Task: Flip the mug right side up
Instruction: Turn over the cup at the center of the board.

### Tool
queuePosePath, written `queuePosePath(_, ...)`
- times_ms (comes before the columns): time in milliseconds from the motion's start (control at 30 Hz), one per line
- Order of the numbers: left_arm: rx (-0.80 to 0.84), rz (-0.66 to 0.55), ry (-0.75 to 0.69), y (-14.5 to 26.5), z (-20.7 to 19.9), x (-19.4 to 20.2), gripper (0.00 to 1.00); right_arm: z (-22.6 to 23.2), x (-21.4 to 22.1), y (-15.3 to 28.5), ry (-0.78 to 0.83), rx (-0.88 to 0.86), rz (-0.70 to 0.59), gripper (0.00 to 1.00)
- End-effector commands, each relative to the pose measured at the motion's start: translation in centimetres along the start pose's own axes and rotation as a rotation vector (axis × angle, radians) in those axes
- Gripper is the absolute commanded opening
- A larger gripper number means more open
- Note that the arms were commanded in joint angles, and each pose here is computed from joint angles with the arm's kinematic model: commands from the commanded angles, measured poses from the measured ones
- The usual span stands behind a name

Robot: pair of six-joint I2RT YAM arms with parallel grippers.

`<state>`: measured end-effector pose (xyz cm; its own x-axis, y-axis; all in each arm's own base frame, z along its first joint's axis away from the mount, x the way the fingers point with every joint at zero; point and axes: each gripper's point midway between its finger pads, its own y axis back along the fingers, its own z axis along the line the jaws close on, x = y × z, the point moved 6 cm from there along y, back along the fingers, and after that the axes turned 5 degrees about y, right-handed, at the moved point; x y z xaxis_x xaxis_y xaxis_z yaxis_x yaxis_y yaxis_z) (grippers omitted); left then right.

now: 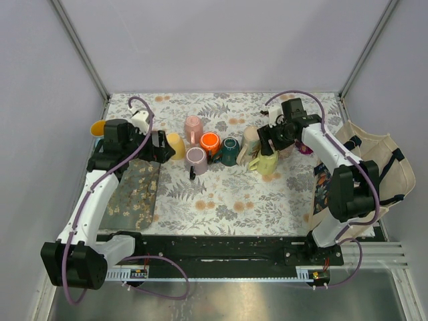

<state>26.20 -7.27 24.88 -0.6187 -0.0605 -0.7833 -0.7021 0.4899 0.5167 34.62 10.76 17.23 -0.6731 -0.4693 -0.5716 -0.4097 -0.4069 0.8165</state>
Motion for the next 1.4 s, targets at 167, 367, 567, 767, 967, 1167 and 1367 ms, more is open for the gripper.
queuePosePath(167, 0.184, -0.031, -0.165, 0.5, -2.7, -0.4, 0.95, 4.7, 0.6, -0.1, 0.024, -0.148, -0.023, 0.75)
queuePosePath(367, 0.188, 0.026, -0.303, 0.2, -2.6, 0.8, 0.93, 9.2, 1.8, 0.2, 0.054, -0.244, 0.001, 0.75)
queuePosePath(567, 0.257, 0.109, -0.355, -1.3, -4.3, 2.8, 0.9, 9.4, -0.7, 3.0, 0.042, -0.195, -0.054, 0.8)
queuePosePath(767, 0.271, 0.156, -0.385, -3.9, -7.3, 3.7, 0.9, 8.6, -3.5, 9.3, 0.126, -0.159, -0.21, 0.82)
queuePosePath(967, 0.295, 0.249, -0.473, -8.0, -10.4, 4.9, 0.89, 6.7, -5.1, 13.8, -0.024, -0.022, -0.385, 0.8)
queuePosePath(1167, 0.355, 0.297, -0.558, -11.1, -14.2, 6.4, 0.87, 5.4, -6.4, 17.8, -0.12, 0.208, -0.712, 0.86)
queuePosePath(1367, 0.345, 0.358, -0.583, -13.7, -15.7, 9.2, 0.85, 5.2, -4.6, 17.5, -0.091, 0.249, -0.696, 0.86)
